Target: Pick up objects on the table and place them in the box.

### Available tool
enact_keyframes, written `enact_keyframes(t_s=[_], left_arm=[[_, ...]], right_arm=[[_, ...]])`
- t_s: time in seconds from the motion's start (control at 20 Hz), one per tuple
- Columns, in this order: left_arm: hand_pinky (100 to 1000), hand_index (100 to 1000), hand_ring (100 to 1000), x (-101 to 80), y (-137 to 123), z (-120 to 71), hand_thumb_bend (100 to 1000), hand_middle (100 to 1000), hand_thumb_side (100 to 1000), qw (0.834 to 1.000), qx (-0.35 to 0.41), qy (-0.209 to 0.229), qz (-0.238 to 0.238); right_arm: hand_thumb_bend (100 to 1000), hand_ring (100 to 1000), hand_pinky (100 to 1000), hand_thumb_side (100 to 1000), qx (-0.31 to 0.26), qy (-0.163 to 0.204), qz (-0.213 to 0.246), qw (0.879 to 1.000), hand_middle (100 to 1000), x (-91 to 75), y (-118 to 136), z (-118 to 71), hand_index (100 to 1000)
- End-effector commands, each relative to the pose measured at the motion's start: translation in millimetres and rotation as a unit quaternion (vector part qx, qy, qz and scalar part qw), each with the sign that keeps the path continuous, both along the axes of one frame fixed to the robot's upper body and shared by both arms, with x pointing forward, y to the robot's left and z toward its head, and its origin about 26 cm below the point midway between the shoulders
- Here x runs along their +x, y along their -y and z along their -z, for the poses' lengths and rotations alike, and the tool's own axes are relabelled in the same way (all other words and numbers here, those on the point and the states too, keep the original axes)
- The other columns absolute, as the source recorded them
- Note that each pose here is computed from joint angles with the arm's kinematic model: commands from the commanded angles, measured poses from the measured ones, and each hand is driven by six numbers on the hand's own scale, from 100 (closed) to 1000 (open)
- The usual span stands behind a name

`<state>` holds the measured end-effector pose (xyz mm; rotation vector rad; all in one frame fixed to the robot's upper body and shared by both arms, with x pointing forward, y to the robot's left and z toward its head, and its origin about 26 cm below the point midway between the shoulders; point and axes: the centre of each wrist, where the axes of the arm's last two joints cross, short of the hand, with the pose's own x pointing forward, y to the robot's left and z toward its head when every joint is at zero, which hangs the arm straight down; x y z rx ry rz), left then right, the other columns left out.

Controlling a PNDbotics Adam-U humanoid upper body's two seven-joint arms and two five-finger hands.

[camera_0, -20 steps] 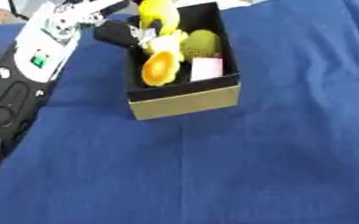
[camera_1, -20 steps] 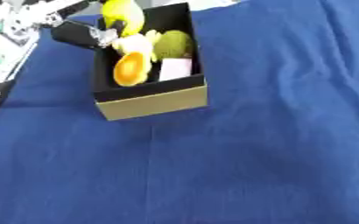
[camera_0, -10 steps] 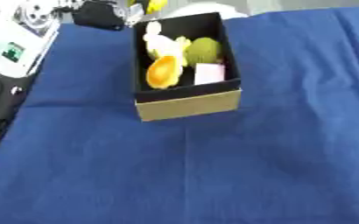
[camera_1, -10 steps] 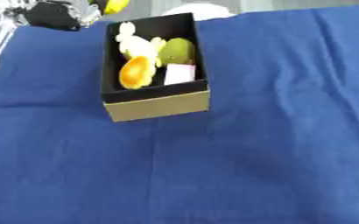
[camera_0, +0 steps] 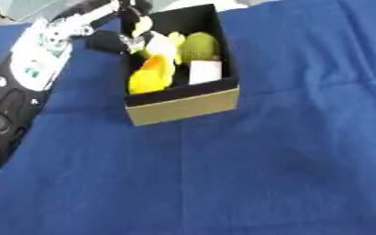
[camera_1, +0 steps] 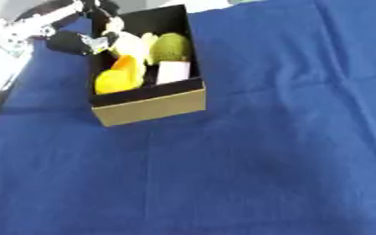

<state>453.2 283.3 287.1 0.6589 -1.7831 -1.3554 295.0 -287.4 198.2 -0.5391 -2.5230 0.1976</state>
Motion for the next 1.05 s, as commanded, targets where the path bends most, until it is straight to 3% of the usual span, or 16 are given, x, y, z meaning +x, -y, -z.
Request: enact_keyframes(t_s=[0.05, 0.1, 0.2, 0.3, 0.6, 0.65, 0.7, 0.75, 0.9, 1.05], left_arm=[[888, 909, 834, 0.2, -4, -11.5, 284, 804, 303, 1.000, 0.017, 0.023, -0.002], [896, 909, 836, 0.4, -3, -10.8, 282, 801, 237, 1.000, 0.021, 0.023, 0.003], [897, 908, 835, 0.2, -2, -10.6, 276, 799, 189, 0.999, 0.022, 0.021, 0.013], [894, 907, 830, -1.1, 0, -12.4, 240, 796, 209, 0.999, 0.019, 0.025, 0.018], [880, 898, 810, -19.1, 7, -38.2, 100, 775, 145, 0.995, -0.039, 0.079, 0.052], [875, 894, 805, -25.2, 8, -44.5, 100, 769, 126, 0.993, -0.049, 0.092, 0.058], [869, 889, 795, -32.9, 8, -51.6, 100, 759, 231, 0.990, -0.061, 0.108, 0.063], [864, 883, 788, -41.2, 8, -58.0, 100, 746, 117, 0.987, -0.074, 0.123, 0.067], [852, 857, 764, -73.8, 6, -73.5, 100, 701, 175, 0.971, -0.132, 0.178, 0.088], [833, 823, 744, -110.5, -4, -72.8, 100, 663, 243, 0.952, -0.185, 0.225, 0.094]], right_arm=[[100, 779, 752, 532, -0.009, 0.013, -0.001, 1.000, 721, -1.2, 0, -8.8, 780], [100, 778, 751, 533, -0.008, 0.012, -0.002, 1.000, 721, -1.0, -1, -9.0, 779], [100, 778, 750, 533, -0.006, 0.012, -0.001, 1.000, 720, -0.8, -2, -9.1, 779], [100, 778, 750, 534, -0.005, 0.010, 0.000, 1.000, 720, -0.8, -2, -8.5, 779], [100, 778, 750, 535, -0.001, 0.002, 0.008, 1.000, 720, -2.0, -1, -5.3, 778], [100, 778, 750, 535, -0.002, 0.001, 0.009, 1.000, 720, -2.3, 0, -4.9, 778], [100, 779, 750, 547, -0.002, 0.001, 0.011, 1.000, 720, -2.7, 1, -4.4, 778], [100, 779, 751, 535, -0.002, 0.000, 0.013, 1.000, 721, -3.1, 3, -3.9, 778], [100, 779, 752, 534, -0.002, -0.001, 0.019, 1.000, 721, -4.3, 6, -2.6, 778], [100, 780, 753, 533, 0.000, -0.003, 0.025, 1.000, 722, -5.6, 10, -0.9, 778]])
